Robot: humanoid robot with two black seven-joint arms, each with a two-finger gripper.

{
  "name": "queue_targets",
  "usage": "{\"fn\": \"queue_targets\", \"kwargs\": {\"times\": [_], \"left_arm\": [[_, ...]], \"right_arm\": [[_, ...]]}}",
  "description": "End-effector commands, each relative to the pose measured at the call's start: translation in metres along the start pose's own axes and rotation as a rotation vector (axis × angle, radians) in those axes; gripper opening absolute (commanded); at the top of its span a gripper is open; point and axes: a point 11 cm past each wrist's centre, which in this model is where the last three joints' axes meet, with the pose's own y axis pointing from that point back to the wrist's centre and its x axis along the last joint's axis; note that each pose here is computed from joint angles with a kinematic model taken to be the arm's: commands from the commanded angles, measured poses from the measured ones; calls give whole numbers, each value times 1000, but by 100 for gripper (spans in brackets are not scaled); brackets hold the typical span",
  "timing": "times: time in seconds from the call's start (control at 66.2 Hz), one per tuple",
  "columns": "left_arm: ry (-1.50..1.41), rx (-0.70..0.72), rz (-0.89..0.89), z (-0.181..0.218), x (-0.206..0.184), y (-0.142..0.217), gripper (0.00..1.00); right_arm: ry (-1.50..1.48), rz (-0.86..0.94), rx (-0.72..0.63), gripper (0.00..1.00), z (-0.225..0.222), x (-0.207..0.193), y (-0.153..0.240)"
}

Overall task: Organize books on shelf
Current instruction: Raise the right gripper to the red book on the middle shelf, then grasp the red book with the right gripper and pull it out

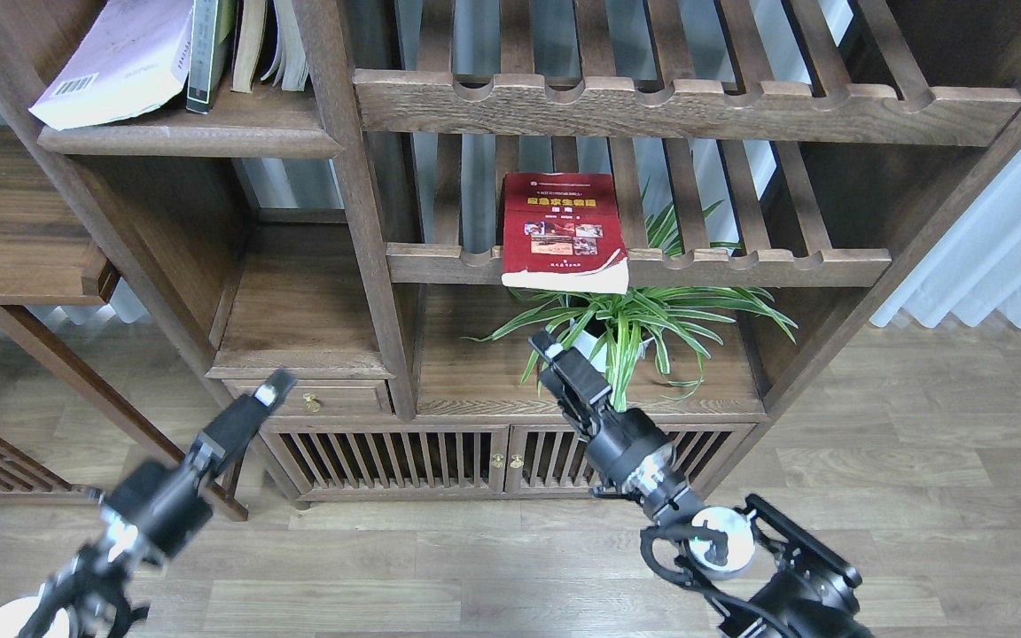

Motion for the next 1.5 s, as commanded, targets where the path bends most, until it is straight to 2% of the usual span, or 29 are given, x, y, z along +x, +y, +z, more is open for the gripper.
{"fn": "queue_targets", "kwargs": {"times": [0.0,0.03,0.272,0.529,0.755,0.846,0.891,0.937,0.952,1.012,1.103,1.163,1.375,1.481], "left_arm": [[80,-17,71,-22,19,26,66],[116,-14,110,-36,28,41,66],[200,2,196,-71,45,70,66],[216,6,227,-77,53,77,66],[213,3,231,-75,54,78,66],[211,-2,232,-73,54,78,66],[210,-4,231,-72,54,78,66],[210,-5,232,-72,54,78,66],[210,-5,232,-72,54,78,66],[210,-8,234,-71,55,79,66],[209,-10,234,-71,55,79,66],[209,-11,235,-70,56,79,66],[212,-11,240,-70,57,80,66],[226,-23,241,-72,57,81,66]], "right_arm": [[-7,62,36,98,-15,-3,-14],[-18,82,52,98,-25,-9,-23],[4,130,86,98,-48,-5,-36],[-25,187,120,94,-65,-7,-46],[-62,187,148,70,-72,-13,-51],[-59,189,141,65,-70,-12,-50],[-59,186,141,58,-70,-12,-51],[-61,181,143,45,-70,-12,-50],[-63,176,146,35,-71,-13,-50],[-70,154,154,21,-71,-15,-50],[-70,112,150,15,-70,-19,-50],[-70,102,148,6,-69,-19,-50],[-90,74,108,5,-52,-18,-44],[-128,-16,29,5,-19,-33,-32]]}}
